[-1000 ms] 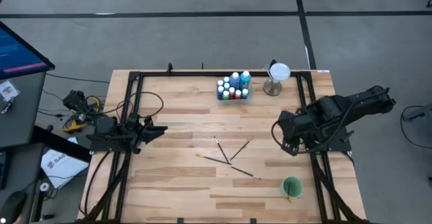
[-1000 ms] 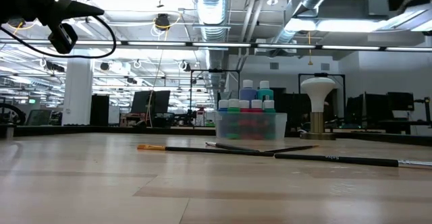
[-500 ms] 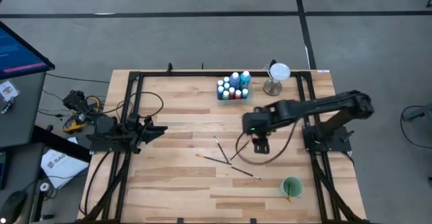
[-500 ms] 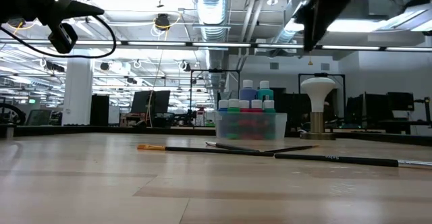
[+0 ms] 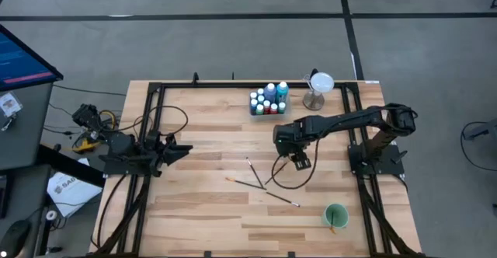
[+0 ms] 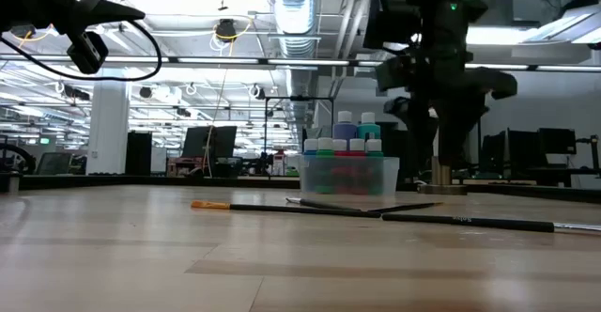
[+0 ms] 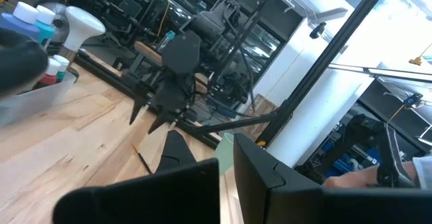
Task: Pick & Place Paint Supplies
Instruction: Put the orange paintbrush into the green cup
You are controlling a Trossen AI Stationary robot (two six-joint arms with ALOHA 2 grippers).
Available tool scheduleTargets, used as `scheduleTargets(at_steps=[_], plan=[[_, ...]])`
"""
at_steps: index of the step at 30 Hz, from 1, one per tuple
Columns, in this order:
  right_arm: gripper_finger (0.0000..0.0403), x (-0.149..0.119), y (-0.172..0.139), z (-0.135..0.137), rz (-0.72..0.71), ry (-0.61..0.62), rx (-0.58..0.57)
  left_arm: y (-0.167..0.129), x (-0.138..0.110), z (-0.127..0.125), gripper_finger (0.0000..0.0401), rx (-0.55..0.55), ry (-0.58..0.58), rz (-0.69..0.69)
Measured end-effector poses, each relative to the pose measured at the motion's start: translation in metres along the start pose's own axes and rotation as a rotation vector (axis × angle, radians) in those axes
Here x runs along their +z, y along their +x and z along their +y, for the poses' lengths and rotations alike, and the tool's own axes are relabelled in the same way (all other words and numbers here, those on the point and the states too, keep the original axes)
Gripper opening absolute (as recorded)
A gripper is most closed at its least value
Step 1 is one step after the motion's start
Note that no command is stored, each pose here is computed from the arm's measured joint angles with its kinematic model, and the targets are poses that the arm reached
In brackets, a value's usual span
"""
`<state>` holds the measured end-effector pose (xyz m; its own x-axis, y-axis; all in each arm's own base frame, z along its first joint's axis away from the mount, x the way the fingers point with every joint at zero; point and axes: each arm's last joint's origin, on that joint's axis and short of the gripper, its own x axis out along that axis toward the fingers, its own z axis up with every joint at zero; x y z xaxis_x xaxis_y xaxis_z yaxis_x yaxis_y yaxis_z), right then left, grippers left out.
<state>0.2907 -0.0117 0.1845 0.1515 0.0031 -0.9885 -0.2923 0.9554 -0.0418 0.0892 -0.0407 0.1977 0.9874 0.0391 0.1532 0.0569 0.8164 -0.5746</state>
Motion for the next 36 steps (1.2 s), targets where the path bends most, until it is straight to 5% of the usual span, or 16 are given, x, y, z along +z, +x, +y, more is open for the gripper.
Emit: scheduleTargets(at_steps=[7,20,30,36], plan=[[0.0189,-0.003,0.017,0.014,-0.034,-0.106,0.001,0.0,0.0,0.0,0.0002,-0.002,-0.003,-0.004],[0.0158,-0.024,0.052,0.021,-0.045,-0.099,-0.033,0.0,0.001,0.0,0.0002,-0.002,-0.004,-0.005],[0.002,-0.024,0.06,0.021,0.012,-0.038,-0.024,0.0,0.001,0.0,0.0002,-0.003,-0.005,-0.006],[0.0004,-0.027,0.059,0.022,0.058,0.025,-0.027,0.0,0.001,-0.001,0.0002,-0.005,-0.007,-0.009]])
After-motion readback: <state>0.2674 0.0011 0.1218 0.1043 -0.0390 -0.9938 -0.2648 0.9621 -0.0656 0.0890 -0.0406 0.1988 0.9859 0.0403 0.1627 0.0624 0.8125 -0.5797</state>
